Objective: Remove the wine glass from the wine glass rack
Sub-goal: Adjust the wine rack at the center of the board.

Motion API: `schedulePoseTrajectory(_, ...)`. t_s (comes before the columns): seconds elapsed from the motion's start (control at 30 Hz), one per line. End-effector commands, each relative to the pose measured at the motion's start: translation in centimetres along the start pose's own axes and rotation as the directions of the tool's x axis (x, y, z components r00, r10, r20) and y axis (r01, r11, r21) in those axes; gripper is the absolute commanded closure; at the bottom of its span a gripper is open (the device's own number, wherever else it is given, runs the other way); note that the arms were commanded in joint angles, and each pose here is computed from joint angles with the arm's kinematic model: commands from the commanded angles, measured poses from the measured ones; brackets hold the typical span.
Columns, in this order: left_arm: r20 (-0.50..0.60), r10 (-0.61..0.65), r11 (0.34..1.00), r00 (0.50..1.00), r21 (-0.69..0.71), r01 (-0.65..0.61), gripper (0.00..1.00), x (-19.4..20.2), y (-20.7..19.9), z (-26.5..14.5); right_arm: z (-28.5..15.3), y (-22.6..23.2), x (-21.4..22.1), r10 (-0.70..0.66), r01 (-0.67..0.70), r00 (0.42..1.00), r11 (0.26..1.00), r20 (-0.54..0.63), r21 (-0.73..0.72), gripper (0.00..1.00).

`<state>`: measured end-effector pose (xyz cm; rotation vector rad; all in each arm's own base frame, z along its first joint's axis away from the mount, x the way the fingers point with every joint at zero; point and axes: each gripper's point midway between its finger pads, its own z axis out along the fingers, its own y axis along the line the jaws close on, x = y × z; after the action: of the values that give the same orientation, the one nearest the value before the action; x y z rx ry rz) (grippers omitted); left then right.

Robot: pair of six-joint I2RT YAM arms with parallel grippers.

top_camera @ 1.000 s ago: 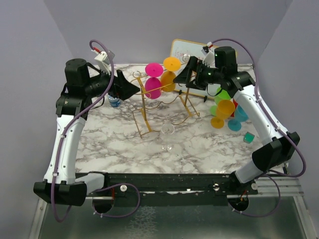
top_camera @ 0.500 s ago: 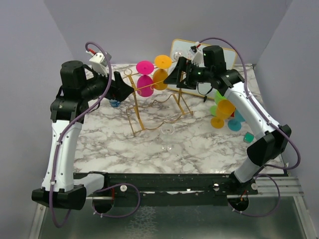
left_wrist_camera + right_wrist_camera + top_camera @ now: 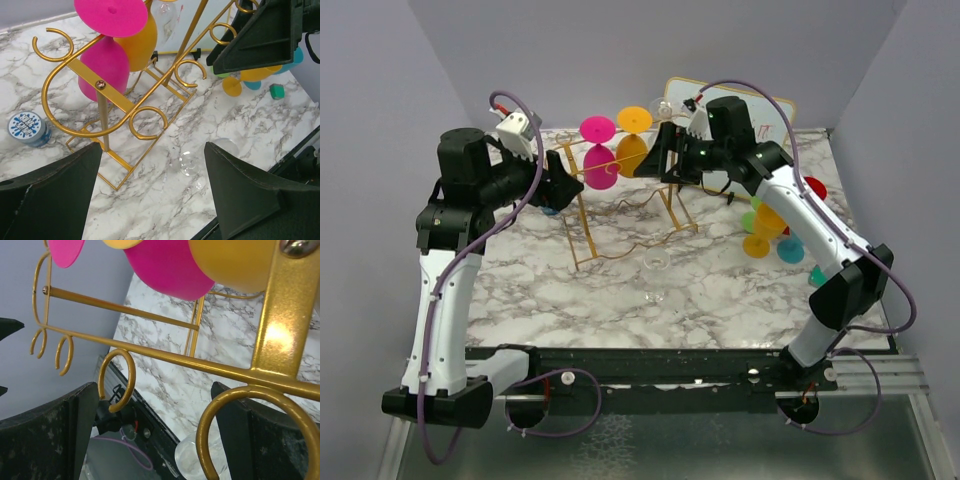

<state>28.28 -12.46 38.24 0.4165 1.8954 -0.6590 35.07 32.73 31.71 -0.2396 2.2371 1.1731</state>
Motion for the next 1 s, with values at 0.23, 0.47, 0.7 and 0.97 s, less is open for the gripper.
schedulePoseTrajectory(0.23,0.008,0.023,0.997,1.0,-0.08,-0.022,0.1,-0.4,0.5,-1.3,-2.3,-1.2,-0.2,-0.007,-0.001,0.997,0.995,0.082,0.103,0.0)
schedulePoseTrajectory(0.47,-0.038,0.031,0.994,0.999,-0.102,-0.035,0.01,-0.8,1.4,-0.9,-4.6,-2.9,-2.3,0.043,-0.071,0.983,0.986,0.18,0.151,0.0)
schedulePoseTrajectory(0.7,-0.035,0.095,0.993,0.995,-0.066,-0.097,0.01,-3.7,2.4,1.4,-4.5,-1.9,-3.9,0.061,-0.08,0.981,0.992,0.181,0.1,0.0)
schedulePoseTrajectory(0.97,-0.077,0.112,0.994,0.991,0.012,-0.111,0.01,-3.4,3.3,4.5,-5.2,-2.5,-5.5,0.035,-0.062,0.978,0.99,0.208,0.125,0.0)
